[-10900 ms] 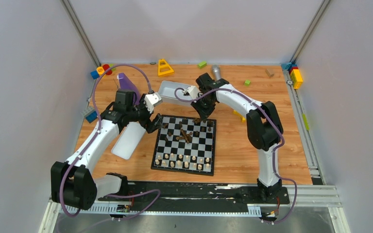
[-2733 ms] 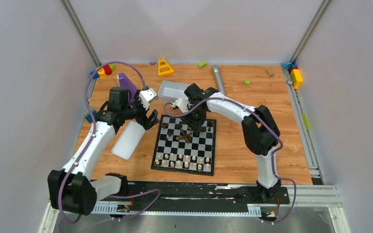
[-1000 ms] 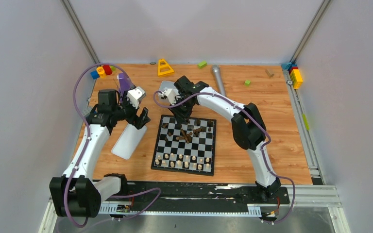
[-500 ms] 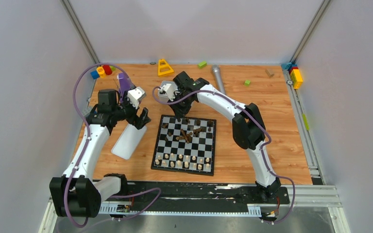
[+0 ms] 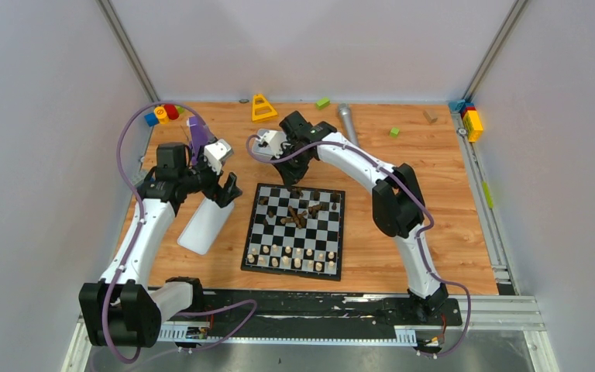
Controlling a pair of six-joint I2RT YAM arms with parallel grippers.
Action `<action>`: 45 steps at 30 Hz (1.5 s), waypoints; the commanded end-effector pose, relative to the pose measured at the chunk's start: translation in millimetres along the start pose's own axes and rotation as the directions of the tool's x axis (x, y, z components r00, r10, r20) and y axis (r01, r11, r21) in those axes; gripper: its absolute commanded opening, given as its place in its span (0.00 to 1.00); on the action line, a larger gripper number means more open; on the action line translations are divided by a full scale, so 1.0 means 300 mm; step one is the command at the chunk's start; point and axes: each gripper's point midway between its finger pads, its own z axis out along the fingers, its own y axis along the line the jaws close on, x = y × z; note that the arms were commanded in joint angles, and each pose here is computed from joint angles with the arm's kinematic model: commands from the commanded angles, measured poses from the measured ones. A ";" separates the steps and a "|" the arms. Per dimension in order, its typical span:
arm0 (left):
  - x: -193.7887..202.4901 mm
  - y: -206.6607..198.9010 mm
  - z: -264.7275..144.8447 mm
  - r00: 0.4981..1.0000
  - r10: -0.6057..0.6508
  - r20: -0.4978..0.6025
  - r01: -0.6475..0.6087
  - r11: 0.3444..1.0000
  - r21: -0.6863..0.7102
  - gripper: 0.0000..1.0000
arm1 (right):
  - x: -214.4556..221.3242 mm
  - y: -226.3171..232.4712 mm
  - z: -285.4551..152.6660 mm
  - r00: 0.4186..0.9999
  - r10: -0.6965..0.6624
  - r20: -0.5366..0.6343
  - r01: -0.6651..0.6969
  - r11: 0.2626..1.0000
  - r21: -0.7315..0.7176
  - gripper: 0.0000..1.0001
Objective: Set up the chess pieces on the board
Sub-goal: Place the chess piece on the chessboard.
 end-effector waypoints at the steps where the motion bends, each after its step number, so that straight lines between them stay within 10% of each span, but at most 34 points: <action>1: -0.022 -0.012 -0.008 0.999 0.006 0.040 -0.006 1.000 0.014 0.96 | -0.032 -0.026 -0.057 0.999 0.020 0.036 -0.021 1.000 0.021 0.03; 45: -0.002 -0.028 0.018 0.999 0.018 0.041 -0.021 0.998 0.065 0.96 | 0.041 -0.050 -0.097 0.997 0.079 0.028 -0.078 0.997 -0.011 0.02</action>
